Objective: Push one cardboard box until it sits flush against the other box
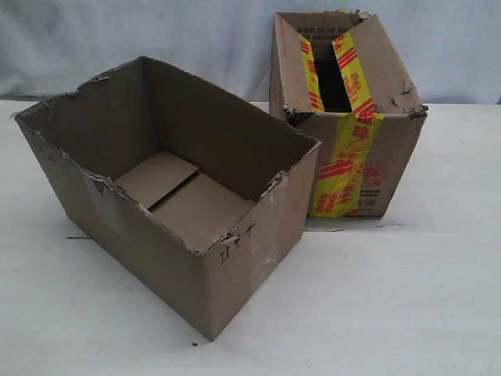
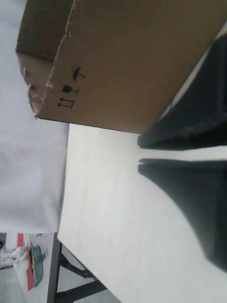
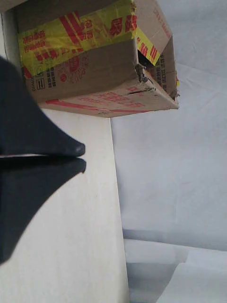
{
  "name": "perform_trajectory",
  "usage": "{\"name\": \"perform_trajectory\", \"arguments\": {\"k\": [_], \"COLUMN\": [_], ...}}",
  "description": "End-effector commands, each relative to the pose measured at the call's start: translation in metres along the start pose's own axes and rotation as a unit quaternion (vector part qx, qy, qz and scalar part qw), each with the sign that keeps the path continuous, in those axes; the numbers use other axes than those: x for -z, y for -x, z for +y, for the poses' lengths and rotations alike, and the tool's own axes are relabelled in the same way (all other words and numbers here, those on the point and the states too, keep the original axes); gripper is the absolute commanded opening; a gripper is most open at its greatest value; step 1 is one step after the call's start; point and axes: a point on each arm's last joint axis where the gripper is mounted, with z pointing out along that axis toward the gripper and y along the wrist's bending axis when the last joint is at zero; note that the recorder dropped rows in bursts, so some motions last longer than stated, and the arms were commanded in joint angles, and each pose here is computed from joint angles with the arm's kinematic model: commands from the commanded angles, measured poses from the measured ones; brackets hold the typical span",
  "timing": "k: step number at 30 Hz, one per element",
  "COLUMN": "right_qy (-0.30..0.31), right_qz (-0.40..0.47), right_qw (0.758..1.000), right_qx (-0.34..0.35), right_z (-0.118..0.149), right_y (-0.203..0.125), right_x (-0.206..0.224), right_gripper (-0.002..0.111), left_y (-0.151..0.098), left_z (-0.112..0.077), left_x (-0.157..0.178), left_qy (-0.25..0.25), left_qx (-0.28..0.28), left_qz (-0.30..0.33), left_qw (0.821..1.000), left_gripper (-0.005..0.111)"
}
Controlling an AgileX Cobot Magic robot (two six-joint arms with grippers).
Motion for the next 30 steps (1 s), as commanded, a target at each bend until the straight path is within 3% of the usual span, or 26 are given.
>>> {"name": "perform_trajectory", "arguments": {"k": [1,13,17,22,23,27,30], "right_qy": [-0.003,-0.003,-0.003,-0.003,-0.003,-0.003,-0.003], "right_qz": [-0.003,-0.003,-0.003,-0.003,-0.003,-0.003,-0.003], "right_qw": [1.0,1.0,1.0,1.0,1.0,1.0,1.0], "right_qx": [-0.002,-0.002,-0.002,-0.002,-0.002,-0.002,-0.002], "right_z": [0.0,0.0,0.0,0.0,0.0,0.0,0.0], "right_y": [-0.001,-0.001,-0.001,-0.001,-0.001,-0.001,-0.001], "right_x": [0.0,0.0,0.0,0.0,0.0,0.0,0.0], "right_gripper": [0.0,0.0,0.0,0.0,0.0,0.0,0.0], "left_y": [0.0,0.002,0.01,0.019,0.026,0.041,0.055], "left_z": [0.0,0.0,-0.002,-0.004,-0.004,-0.004,-0.006], "left_x": [0.0,0.0,0.001,0.002,0.004,0.01,-0.001], "left_qy": [0.002,0.0,-0.012,-0.035,-0.04,-0.043,-0.034], "left_qx": [0.0,0.0,0.018,0.103,0.119,0.115,0.105], "left_qz": [-0.005,-0.013,-0.061,-0.105,-0.142,-0.189,-0.14], "left_qw": [1.0,1.0,0.998,0.988,0.982,0.974,0.984], "left_gripper": [0.0,0.0,0.0,0.0,0.0,0.0,0.0]}}
